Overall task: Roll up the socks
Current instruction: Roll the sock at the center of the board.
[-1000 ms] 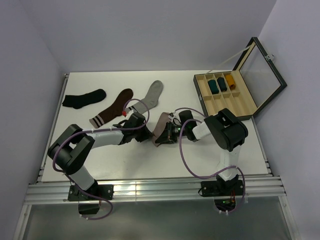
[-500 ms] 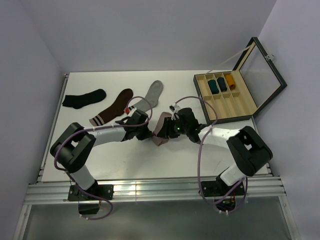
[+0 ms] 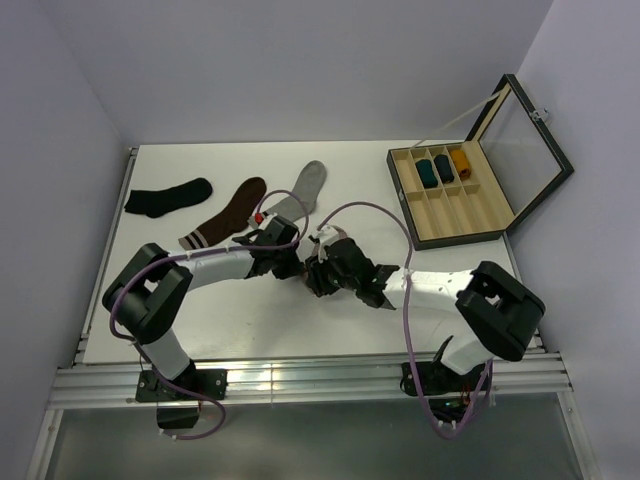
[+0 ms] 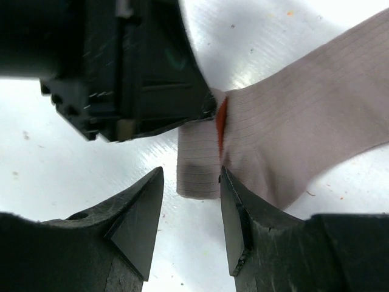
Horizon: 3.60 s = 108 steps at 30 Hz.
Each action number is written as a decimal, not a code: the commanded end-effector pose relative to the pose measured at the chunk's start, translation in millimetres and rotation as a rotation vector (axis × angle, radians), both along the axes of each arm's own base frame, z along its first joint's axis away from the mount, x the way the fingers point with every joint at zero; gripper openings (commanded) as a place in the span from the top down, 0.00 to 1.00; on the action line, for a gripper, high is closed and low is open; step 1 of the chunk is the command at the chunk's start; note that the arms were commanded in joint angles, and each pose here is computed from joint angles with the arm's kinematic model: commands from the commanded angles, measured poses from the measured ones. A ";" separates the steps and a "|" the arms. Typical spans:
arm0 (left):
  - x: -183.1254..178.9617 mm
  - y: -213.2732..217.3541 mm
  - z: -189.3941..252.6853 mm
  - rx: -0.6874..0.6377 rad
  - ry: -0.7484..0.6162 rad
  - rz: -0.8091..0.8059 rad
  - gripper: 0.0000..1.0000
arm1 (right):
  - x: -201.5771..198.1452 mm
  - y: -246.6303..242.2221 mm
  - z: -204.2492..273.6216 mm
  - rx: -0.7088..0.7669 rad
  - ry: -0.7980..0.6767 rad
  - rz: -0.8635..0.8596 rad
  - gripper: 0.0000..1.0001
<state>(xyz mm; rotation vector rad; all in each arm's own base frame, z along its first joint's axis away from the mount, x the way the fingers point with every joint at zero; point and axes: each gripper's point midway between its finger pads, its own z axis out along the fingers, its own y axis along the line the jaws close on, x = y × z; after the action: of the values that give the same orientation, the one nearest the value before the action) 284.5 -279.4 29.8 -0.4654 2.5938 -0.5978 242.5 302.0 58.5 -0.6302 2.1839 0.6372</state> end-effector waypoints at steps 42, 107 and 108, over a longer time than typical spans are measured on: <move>3.8 25.7 56.4 -0.137 -0.158 0.173 0.20 | -21.3 23.4 -17.1 0.288 0.508 0.069 1.00; -7.3 -1.8 1.6 0.040 0.028 -0.073 0.95 | 9.8 -3.6 13.3 -0.065 -0.130 -0.024 0.46; -7.9 -2.5 1.4 0.039 0.030 -0.074 0.95 | 8.4 -2.4 8.2 -0.085 -0.133 -0.010 0.46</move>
<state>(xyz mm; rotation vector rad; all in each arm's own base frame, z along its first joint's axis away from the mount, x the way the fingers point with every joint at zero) 280.7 -280.8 33.9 -0.4233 2.6180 -0.5931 240.5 301.9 64.2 -0.6483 2.1613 0.5957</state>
